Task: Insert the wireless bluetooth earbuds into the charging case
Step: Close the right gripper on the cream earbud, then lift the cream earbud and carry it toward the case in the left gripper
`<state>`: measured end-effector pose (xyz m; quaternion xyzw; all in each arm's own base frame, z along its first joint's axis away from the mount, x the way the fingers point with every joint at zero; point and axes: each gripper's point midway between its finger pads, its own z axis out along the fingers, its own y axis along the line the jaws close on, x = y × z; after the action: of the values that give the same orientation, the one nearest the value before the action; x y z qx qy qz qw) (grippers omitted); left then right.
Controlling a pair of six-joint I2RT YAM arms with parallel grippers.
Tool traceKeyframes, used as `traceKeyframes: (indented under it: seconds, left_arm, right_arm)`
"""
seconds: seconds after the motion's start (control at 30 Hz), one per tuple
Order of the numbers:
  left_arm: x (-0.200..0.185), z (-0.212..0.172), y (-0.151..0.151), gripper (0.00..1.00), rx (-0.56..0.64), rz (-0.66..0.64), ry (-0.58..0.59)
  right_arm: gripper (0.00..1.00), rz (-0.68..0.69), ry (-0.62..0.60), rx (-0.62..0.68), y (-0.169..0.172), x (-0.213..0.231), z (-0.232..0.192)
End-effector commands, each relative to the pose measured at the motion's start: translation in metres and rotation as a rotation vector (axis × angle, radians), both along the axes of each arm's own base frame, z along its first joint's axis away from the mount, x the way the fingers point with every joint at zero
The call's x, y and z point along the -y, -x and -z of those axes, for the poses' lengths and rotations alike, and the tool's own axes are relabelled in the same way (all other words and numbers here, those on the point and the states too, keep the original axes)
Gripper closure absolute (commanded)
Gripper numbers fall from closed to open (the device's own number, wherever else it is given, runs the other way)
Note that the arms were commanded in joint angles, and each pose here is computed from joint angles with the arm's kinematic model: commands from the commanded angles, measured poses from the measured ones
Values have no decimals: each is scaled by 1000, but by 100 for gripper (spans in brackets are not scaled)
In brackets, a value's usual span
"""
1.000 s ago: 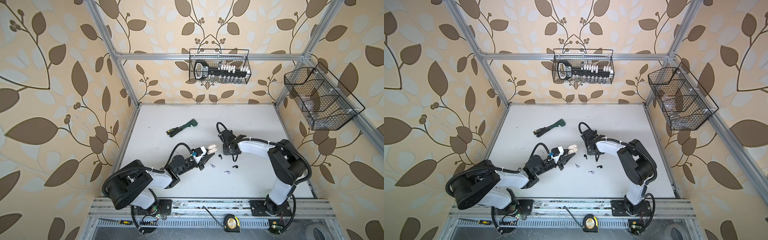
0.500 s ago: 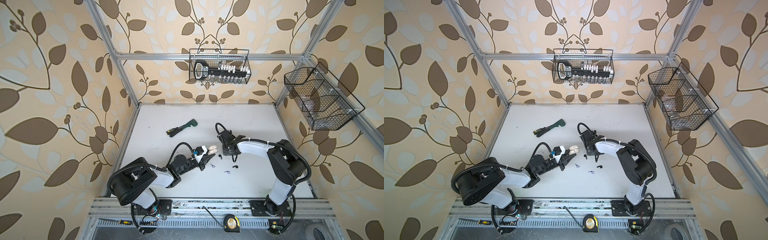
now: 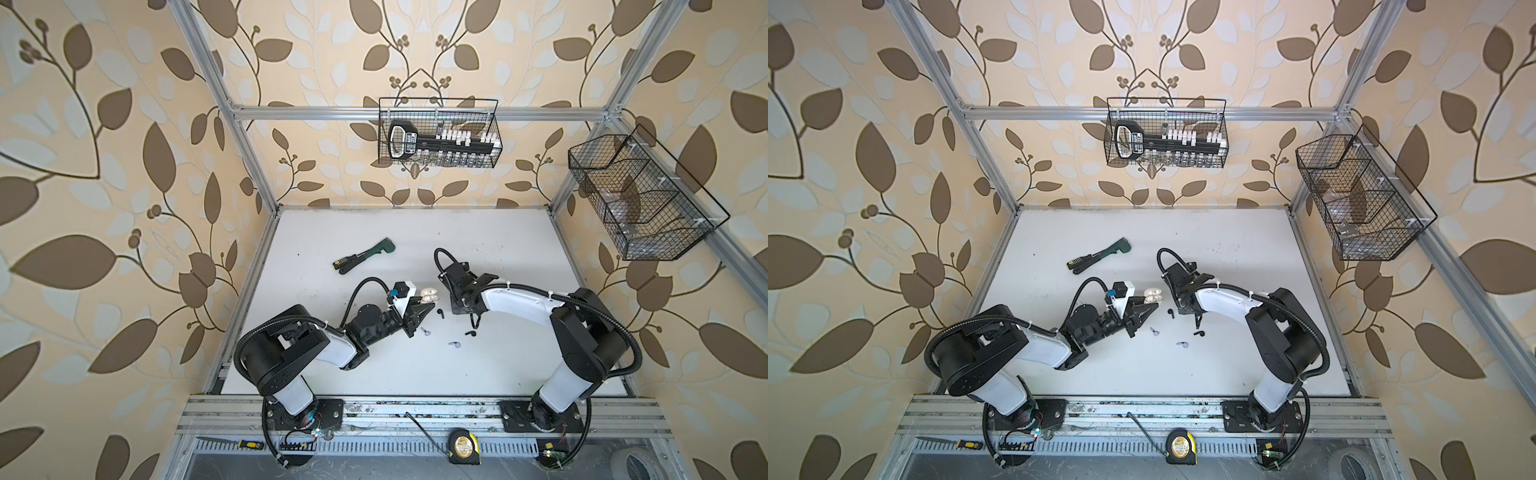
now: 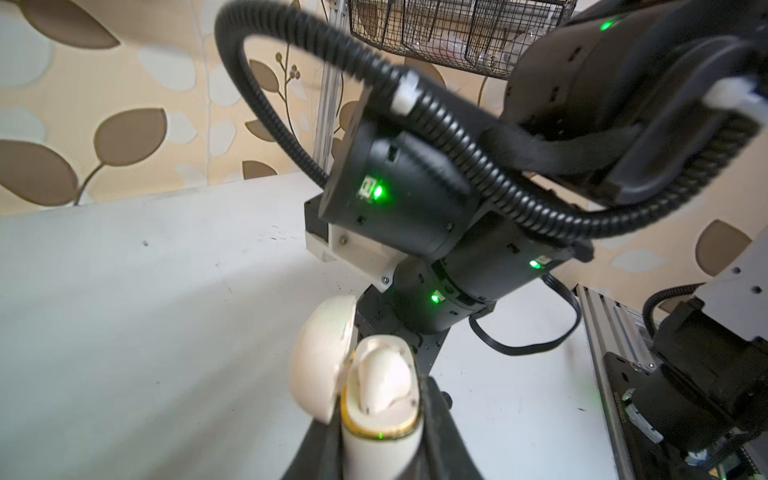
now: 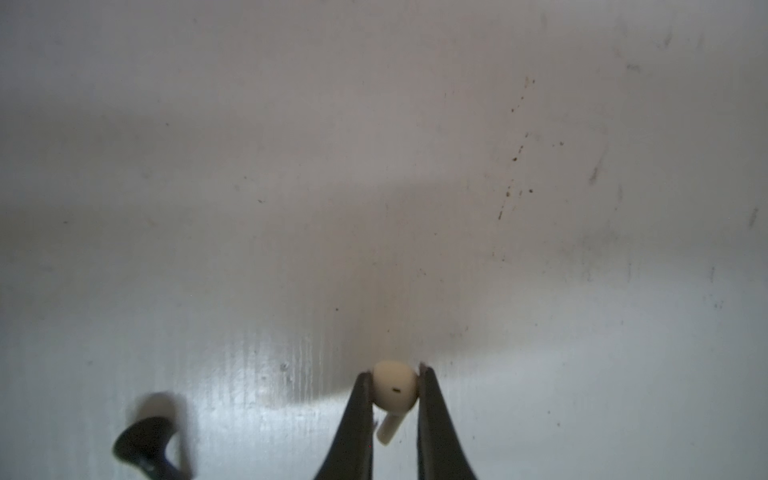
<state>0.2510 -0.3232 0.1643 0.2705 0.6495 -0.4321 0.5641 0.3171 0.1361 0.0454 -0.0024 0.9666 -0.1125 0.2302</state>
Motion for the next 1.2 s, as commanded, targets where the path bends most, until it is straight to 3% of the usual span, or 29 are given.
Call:
traceKeyframes:
  seconds: [0.0,0.83,1.17]
  left_arm:
    - [13,-23,1,100,10,55,89]
    - [26,-14,-11,100,-139,148,143]
    - [34,-22,-4,100,-154,219,162]
  right_arm:
    - [91,11,21,28,6,5,-10]
    - [90,-35,-43,377,25,-7,-110]
    - [87,-104,-168,504,34,-37,-156]
